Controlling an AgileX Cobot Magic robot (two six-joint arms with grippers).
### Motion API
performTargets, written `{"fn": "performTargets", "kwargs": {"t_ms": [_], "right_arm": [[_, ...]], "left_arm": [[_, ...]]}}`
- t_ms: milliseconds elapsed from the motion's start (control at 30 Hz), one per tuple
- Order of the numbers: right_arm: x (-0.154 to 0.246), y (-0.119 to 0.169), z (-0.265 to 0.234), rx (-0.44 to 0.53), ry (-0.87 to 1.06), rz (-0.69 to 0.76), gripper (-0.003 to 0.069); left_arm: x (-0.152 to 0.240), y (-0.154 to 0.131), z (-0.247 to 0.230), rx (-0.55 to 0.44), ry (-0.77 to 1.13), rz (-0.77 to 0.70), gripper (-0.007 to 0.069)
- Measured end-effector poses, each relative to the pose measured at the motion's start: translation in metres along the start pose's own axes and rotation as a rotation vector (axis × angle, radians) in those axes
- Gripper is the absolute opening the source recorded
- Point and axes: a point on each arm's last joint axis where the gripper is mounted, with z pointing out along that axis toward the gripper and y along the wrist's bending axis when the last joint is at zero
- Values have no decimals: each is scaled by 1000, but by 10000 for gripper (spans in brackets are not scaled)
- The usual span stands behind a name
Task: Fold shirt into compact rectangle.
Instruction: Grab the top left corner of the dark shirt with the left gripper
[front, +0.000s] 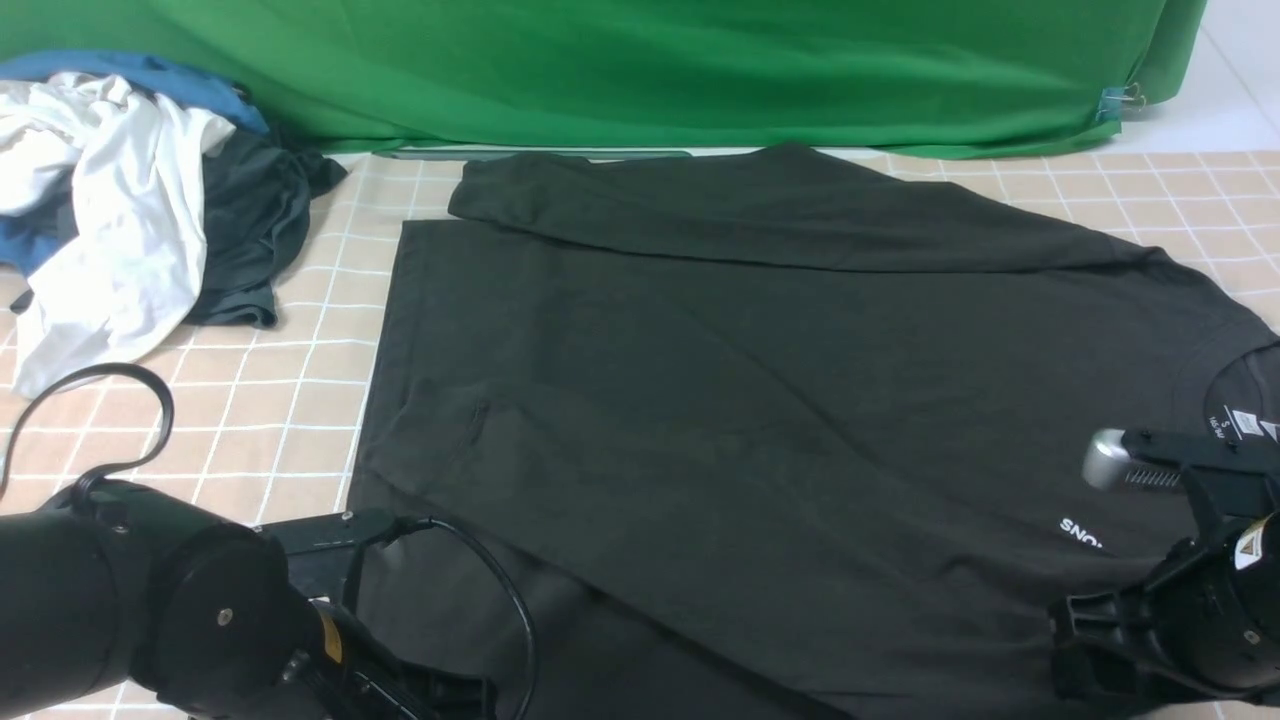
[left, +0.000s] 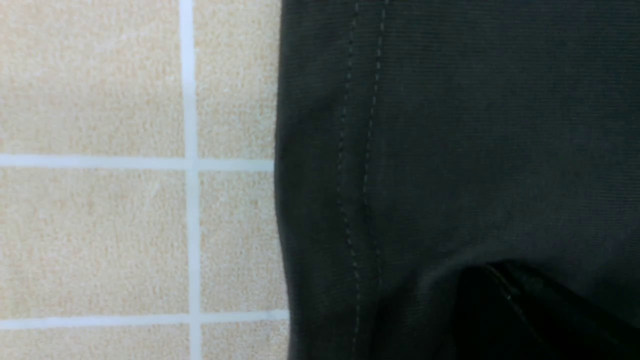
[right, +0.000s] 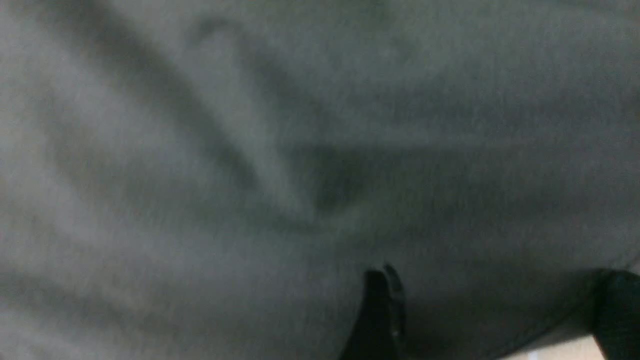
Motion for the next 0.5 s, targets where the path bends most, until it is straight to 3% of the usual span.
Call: {"fn": "performTargets", "kwargs": {"t_ms": [233, 367, 500], "right_arm": [[-3, 0, 12, 23, 44, -2, 570], [-2, 2, 13, 34, 47, -40, 496], [-2, 5, 15, 54, 38, -147, 145]], "left_arm": [[0, 0, 0, 0, -1, 3, 13], [0, 0, 0, 0, -1, 3, 13], [0, 0, 0, 0, -1, 3, 13]]}}
